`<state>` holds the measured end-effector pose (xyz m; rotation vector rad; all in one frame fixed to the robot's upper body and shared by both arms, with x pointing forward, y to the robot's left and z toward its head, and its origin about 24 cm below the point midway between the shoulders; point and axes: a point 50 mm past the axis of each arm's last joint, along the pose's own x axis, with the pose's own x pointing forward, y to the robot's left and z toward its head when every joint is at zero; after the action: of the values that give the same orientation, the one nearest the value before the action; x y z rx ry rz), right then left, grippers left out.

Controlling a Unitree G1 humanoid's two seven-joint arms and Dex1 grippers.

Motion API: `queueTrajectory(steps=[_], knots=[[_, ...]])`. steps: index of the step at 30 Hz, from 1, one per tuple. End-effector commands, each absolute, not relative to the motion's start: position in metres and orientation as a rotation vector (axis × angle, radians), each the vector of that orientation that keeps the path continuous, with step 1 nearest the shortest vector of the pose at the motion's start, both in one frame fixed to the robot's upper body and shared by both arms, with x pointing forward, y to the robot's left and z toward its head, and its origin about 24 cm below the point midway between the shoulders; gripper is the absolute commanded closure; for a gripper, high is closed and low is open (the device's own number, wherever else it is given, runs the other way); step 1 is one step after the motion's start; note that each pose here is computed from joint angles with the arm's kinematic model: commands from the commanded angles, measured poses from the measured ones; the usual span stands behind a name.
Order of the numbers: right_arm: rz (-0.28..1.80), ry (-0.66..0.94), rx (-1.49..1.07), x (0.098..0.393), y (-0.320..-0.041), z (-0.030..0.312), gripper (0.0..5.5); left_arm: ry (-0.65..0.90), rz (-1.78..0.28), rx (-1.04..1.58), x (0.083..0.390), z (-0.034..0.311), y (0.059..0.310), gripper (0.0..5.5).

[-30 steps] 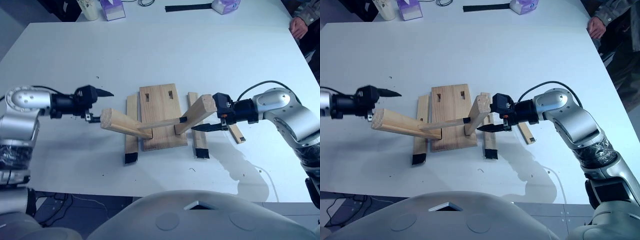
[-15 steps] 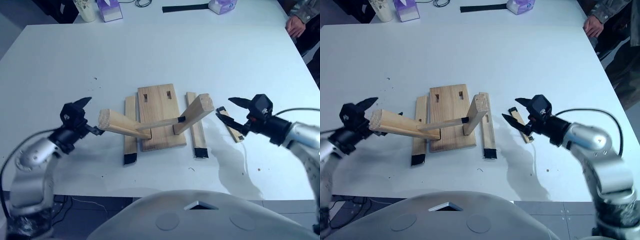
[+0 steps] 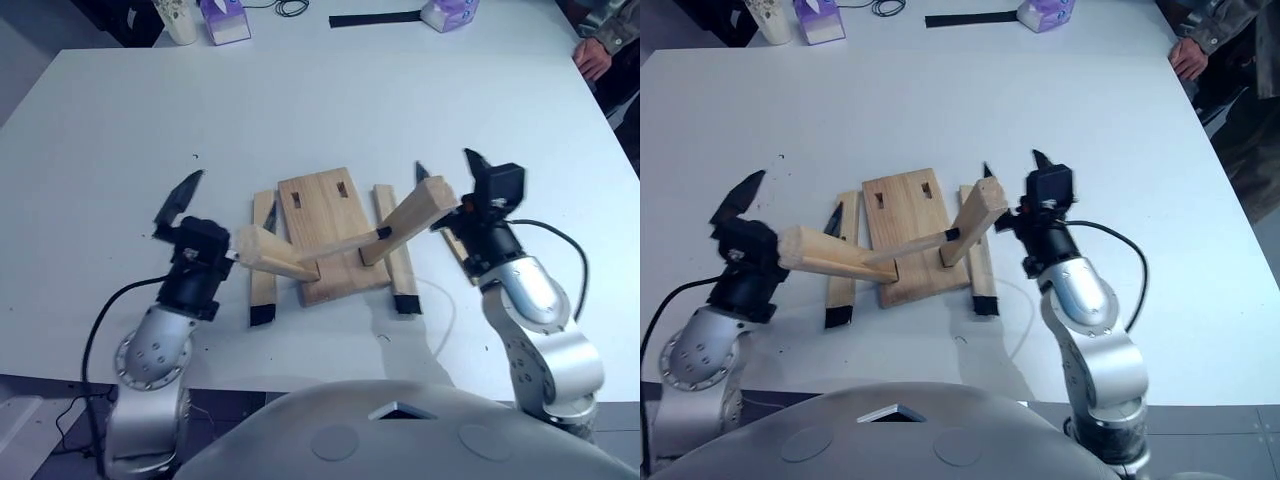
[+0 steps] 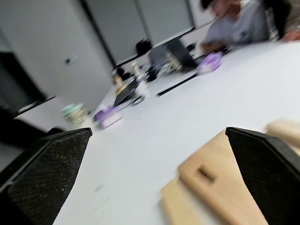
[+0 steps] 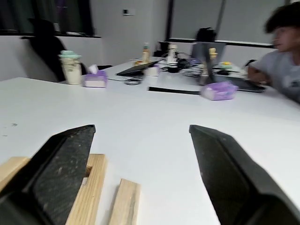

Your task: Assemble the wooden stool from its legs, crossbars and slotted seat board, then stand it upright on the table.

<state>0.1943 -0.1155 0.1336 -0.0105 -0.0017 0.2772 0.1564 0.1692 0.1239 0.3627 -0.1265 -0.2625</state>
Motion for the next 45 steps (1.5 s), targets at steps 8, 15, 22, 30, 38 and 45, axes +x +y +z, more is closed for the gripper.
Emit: queueTrajectory(steps=[8, 15, 22, 30, 38, 45], knots=[[0.268, 0.11, 0.015, 0.201, -0.117, 0.115, 1.8, -0.034, -0.148, 0.402, 0.183, 0.107, 0.189, 0.2], [0.091, 0.054, -0.056, 0.201, -0.161, 0.127, 1.8, -0.034, -0.085, 0.426, 0.163, 0.115, 0.209, 0.2], [0.034, 0.039, -0.147, 0.168, -0.17, 0.142, 1.8, -0.009, -0.031, 0.435, 0.13, 0.129, 0.219, 0.2], [0.476, 0.099, 0.035, 0.167, -0.068, 0.142, 1.8, -0.076, -0.403, 0.33, 0.143, 0.13, 0.145, 0.2], [0.312, 0.19, -0.045, 0.175, -0.103, 0.119, 1.8, -0.031, -0.296, 0.411, 0.149, 0.122, 0.17, 0.2], [0.248, 0.185, -0.148, 0.208, -0.133, 0.096, 1.8, 0.043, -0.221, 0.449, 0.169, 0.09, 0.197, 0.2]])
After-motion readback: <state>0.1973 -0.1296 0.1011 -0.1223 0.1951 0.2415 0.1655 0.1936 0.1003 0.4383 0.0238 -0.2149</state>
